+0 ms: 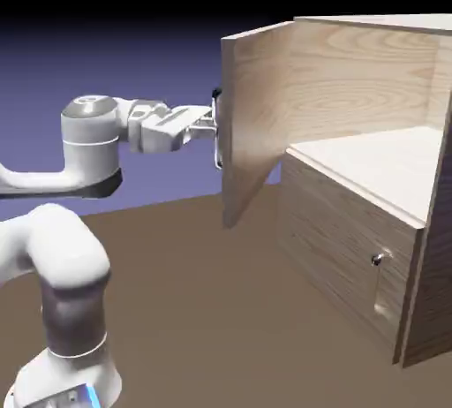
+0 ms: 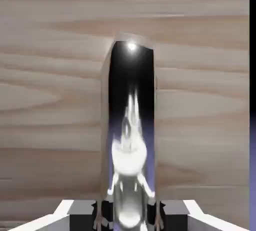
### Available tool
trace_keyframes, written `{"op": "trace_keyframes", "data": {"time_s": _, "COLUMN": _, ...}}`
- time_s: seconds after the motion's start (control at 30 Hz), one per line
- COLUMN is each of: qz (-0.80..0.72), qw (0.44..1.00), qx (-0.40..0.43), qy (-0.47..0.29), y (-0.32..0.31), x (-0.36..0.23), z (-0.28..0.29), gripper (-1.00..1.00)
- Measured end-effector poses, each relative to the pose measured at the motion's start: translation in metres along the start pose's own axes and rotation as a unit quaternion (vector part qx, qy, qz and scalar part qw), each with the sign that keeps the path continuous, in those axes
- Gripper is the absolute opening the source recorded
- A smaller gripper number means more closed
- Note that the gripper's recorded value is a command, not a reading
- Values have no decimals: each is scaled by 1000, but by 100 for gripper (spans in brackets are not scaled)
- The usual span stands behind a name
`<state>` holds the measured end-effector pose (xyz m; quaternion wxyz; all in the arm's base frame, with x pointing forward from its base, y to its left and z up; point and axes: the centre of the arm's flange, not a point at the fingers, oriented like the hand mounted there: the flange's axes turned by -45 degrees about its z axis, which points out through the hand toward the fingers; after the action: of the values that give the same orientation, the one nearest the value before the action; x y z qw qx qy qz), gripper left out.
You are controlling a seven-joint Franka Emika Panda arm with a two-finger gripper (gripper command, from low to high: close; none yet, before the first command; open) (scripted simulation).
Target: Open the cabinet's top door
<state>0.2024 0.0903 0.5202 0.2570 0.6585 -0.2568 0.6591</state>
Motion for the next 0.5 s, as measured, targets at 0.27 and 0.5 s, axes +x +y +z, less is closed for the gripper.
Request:
{"op": "trace_keyframes", "data": {"time_s": 0.27, "qz": 0, "qw": 998, "qx": -69, "qy": 0, "y": -25, "x": 0, "z": -62, "gripper": -100}}
{"op": "trace_keyframes", "data": {"time_s": 0.5, "qz": 0, "qw": 989, "qx": -147, "qy": 0, "y": -62, "x": 0, "z": -126, "gripper": -100}}
